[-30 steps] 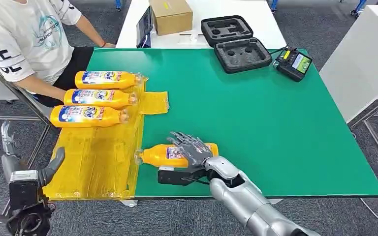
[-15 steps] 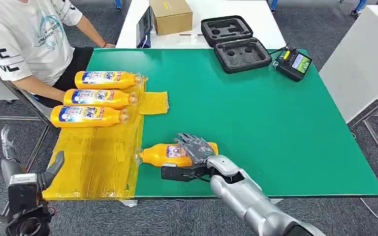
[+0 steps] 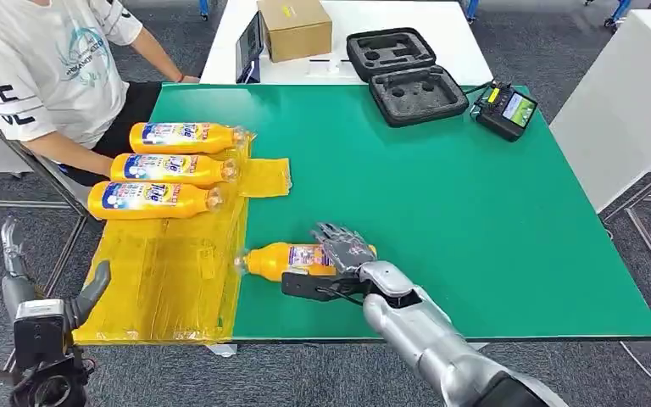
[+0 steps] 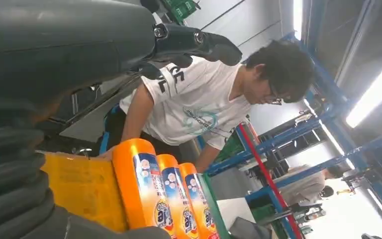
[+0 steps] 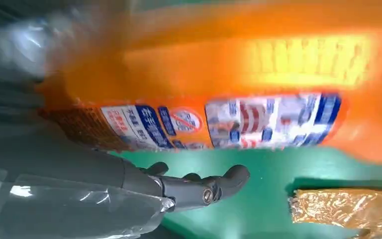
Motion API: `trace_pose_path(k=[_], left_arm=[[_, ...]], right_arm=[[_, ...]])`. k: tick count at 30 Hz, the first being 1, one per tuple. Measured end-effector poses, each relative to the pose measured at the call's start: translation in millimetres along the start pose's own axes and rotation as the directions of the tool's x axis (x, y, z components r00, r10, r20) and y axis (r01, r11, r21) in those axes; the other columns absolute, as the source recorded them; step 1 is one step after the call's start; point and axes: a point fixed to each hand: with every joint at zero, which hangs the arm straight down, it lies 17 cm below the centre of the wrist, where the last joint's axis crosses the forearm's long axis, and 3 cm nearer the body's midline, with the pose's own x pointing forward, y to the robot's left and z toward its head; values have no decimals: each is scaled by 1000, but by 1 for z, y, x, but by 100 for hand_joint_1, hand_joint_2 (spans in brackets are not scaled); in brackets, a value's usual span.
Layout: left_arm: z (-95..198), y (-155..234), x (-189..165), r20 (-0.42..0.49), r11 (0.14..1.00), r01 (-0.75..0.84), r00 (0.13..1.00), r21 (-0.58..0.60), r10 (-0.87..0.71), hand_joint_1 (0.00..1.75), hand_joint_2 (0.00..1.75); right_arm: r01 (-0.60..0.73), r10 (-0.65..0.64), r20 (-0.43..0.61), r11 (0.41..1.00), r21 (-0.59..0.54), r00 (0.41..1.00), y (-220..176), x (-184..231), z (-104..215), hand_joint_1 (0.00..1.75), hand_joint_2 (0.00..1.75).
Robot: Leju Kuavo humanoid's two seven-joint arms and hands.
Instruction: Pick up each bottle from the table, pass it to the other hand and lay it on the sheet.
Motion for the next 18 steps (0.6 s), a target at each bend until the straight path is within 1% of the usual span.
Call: trace_pose_path(k=[2, 5, 8, 11, 18], left_arm=[[0, -2, -1, -7, 1000, -10, 1000, -8, 9, 0, 175], [1, -5, -1, -14, 1000, -24, 1000, -18, 24, 0, 175], [1, -7, 0, -18, 999, -49, 999, -22, 48, 0, 175], [3, -8, 0, -25, 998, -64, 998, -20, 63, 0, 175], [6, -4, 1, -36, 996, -90, 995, -3, 90, 0, 175]], right_arm=[[39, -39, 33, 999, -8, 999, -2, 6, 0, 175, 175], [150, -144, 131, 988, -36, 981, -10, 22, 2, 175, 175], [286, -259, 259, 956, -71, 930, -19, 47, 12, 175, 175], [404, -346, 348, 909, -107, 871, -33, 65, 20, 175, 175], [512, -412, 425, 846, -150, 806, -58, 80, 26, 175, 175]])
